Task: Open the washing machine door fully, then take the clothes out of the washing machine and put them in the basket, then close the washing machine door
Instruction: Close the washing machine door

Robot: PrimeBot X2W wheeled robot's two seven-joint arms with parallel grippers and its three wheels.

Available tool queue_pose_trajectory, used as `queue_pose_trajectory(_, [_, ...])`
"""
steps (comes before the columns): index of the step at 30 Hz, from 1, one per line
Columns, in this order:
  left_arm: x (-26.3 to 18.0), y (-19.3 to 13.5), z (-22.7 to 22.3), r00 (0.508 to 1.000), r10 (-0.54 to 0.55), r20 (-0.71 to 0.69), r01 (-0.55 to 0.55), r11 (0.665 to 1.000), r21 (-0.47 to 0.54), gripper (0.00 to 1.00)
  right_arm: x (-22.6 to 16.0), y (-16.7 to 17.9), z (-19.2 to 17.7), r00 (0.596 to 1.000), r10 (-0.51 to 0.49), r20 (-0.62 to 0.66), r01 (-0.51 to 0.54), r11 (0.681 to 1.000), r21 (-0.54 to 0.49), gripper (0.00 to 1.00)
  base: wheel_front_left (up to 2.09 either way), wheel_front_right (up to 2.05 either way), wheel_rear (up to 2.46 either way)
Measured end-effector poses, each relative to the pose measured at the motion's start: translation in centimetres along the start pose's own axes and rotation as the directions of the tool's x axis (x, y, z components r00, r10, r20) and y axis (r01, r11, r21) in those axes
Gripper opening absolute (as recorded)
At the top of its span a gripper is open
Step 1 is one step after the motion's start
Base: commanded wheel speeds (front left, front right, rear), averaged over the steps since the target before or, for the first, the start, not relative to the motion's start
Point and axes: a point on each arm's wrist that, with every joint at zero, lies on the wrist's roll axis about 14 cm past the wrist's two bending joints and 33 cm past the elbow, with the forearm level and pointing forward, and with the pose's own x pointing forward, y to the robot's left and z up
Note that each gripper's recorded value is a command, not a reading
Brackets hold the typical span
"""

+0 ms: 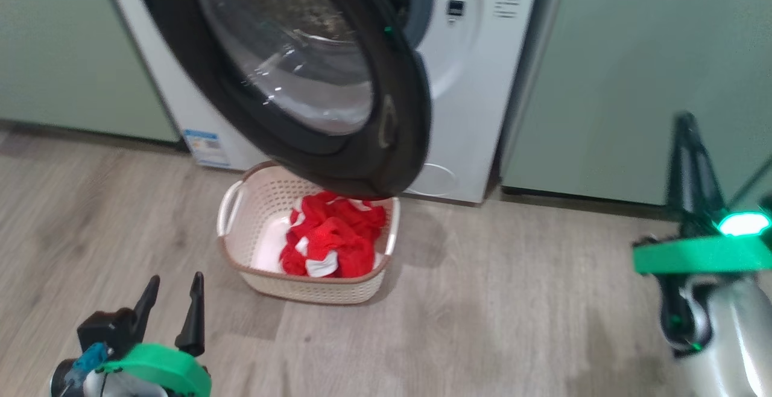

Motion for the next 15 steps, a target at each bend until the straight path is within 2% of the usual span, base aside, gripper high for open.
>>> queue_pose_trajectory(4, [-1.2, 1.3, -0.2, 0.999, 0.042, -0.003, -0.042, 0.999, 0.006, 1.0, 2.5, 5.5, 0.0, 0.985, 0.171, 0.017, -0.171, 0.985, 0.024, 0.0, 0.0, 0.0, 0.0])
queue_pose_trajectory(8, [-2.3, 2.0, -0.7, 0.997, 0.08, -0.008, -0.08, 0.997, -0.011, 1.0, 3.8, 11.3, -1.2, 0.943, 0.334, -0.002, -0.333, 0.941, 0.06, 0.0, 0.0, 0.0, 0.0])
queue_pose_trajectory(9, [-2.6, 2.2, -0.8, 0.996, 0.089, -0.01, -0.09, 0.996, -0.012, 1.0, 3.9, 12.7, -1.9, 0.928, 0.373, -0.019, -0.371, 0.926, 0.072, 0.0, 0.0, 0.0, 0.0])
queue_pose_trajectory(10, [-3.3, 2.6, -1.0, 0.994, 0.105, -0.015, -0.105, 0.994, -0.014, 1.0, 3.6, 15.4, -3.6, 0.892, 0.448, -0.061, -0.443, 0.892, 0.088, 0.0, 0.0, 0.0, 0.0])
queue_pose_trajectory(11, [-3.6, 2.8, -1.2, 0.993, 0.115, -0.017, -0.116, 0.993, -0.016, 1.0, 3.4, 16.7, -4.5, 0.87, 0.485, -0.087, -0.477, 0.874, 0.097, 0.0, 0.0, 0.0, 0.0])
queue_pose_trajectory(15, [-4.6, 3.3, -1.5, 0.989, 0.145, -0.023, -0.146, 0.989, -0.028, 1.0, 2.3, 20.1, -8.6, 0.789, 0.581, -0.197, -0.57, 0.813, 0.118, 0.0, 0.0, 0.0, 0.0])
